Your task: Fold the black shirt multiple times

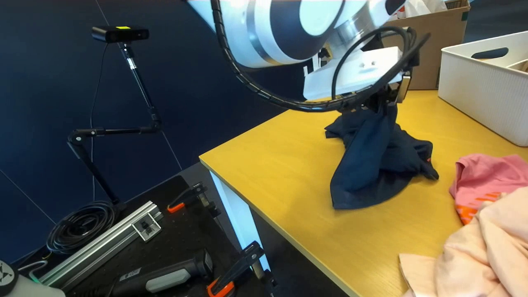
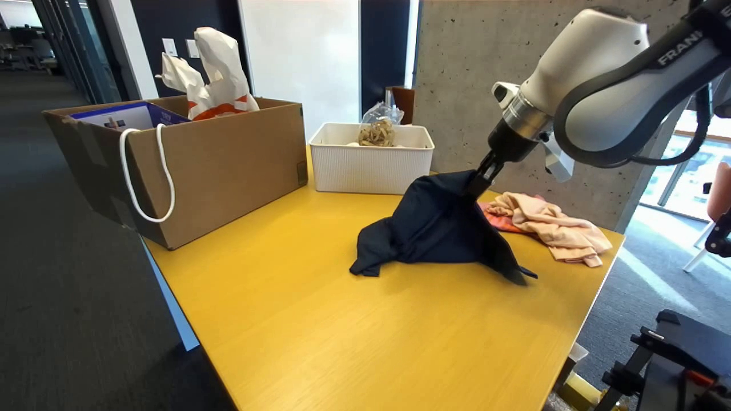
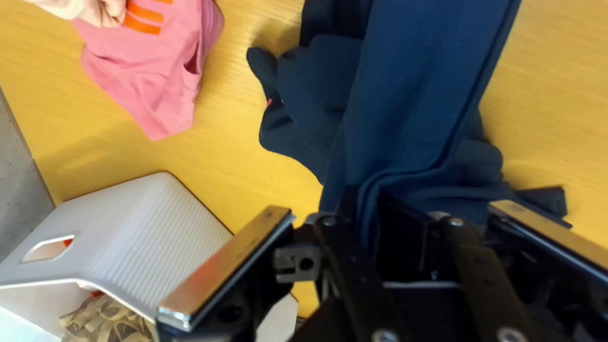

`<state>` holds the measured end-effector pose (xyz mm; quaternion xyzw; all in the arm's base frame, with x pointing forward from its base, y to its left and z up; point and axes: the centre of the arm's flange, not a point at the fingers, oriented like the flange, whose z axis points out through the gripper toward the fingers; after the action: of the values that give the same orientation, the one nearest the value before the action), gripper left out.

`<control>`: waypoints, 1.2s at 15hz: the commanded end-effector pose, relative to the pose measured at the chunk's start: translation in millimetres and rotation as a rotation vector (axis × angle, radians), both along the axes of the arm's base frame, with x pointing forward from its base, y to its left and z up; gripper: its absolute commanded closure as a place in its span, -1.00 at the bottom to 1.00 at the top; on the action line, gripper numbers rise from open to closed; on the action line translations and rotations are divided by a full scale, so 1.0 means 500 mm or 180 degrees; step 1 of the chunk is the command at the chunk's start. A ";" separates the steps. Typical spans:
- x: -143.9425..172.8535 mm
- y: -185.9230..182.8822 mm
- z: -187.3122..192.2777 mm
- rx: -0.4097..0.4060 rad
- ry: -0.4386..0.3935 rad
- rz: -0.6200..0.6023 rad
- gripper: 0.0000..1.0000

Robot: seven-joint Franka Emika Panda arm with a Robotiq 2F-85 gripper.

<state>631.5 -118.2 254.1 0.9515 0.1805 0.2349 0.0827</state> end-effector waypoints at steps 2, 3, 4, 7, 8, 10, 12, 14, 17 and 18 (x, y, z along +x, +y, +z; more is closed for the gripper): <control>0.114 -0.061 -0.119 0.0140 0.0262 -0.0052 0.94; 0.132 -0.075 -0.152 0.0176 0.0310 -0.0068 0.94; 0.141 -0.082 -0.175 0.0204 0.0363 -0.0075 0.94; 0.160 -0.085 -0.240 0.0279 0.0500 -0.0090 0.94; 0.145 -0.072 -0.240 0.0289 0.0523 -0.0080 0.94; 0.101 -0.041 -0.224 0.0288 0.0507 -0.0102 0.26; 0.037 -0.001 -0.178 0.0280 0.0467 -0.0178 0.10; -0.008 0.029 -0.124 0.0357 0.0313 -0.0294 -0.18; -0.042 0.054 -0.040 0.0560 0.0253 -0.0493 -0.61; -0.060 0.069 -0.015 0.0618 0.0249 -0.0571 -0.78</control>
<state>646.7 -102.2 193.5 0.9735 0.1102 0.1993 0.0186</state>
